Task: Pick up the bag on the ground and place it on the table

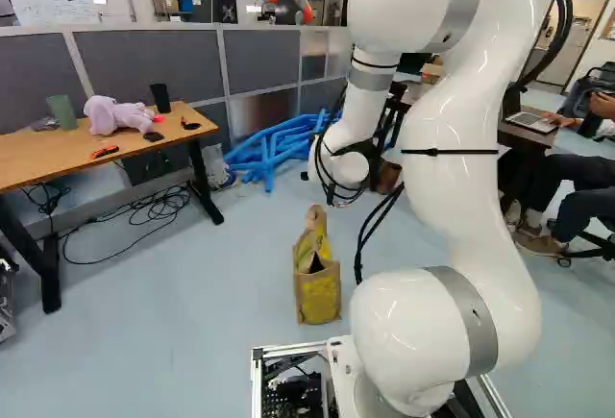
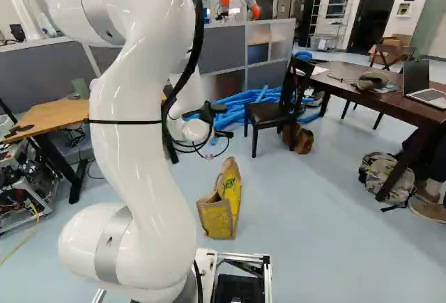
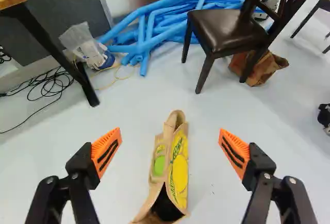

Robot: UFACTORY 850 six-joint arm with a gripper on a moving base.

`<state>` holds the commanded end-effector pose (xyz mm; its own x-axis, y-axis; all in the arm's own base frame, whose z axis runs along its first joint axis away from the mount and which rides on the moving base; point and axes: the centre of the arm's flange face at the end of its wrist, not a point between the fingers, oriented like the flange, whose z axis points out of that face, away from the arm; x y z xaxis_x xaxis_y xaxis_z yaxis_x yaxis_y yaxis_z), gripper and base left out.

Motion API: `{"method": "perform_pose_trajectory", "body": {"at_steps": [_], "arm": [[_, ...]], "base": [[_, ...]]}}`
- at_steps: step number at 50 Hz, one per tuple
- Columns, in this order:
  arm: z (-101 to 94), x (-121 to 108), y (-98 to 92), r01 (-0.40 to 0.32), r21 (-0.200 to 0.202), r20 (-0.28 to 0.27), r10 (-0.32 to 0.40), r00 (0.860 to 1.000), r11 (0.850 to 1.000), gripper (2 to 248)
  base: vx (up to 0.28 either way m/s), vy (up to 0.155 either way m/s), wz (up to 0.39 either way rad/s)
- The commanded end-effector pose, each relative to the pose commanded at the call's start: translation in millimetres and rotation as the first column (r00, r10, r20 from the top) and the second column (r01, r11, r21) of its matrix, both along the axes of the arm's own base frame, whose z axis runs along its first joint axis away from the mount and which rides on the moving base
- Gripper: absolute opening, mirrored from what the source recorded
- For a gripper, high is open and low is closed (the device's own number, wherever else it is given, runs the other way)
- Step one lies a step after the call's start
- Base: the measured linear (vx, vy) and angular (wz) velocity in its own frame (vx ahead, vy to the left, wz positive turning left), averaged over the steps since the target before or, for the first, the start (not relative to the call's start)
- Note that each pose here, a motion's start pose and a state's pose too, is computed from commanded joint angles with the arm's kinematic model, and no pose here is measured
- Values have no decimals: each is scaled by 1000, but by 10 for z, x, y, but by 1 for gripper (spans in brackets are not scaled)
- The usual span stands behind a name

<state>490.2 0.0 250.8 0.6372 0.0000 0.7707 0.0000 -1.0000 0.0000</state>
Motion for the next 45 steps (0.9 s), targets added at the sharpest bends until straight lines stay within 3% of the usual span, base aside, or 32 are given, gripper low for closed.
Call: {"method": "perform_pose_trajectory", "body": {"at_steps": [45], "arm": [[-728, 574, 0, 0, 0, -148, 0, 989, 1000, 247]], "base": [[0, 0, 0]]}}
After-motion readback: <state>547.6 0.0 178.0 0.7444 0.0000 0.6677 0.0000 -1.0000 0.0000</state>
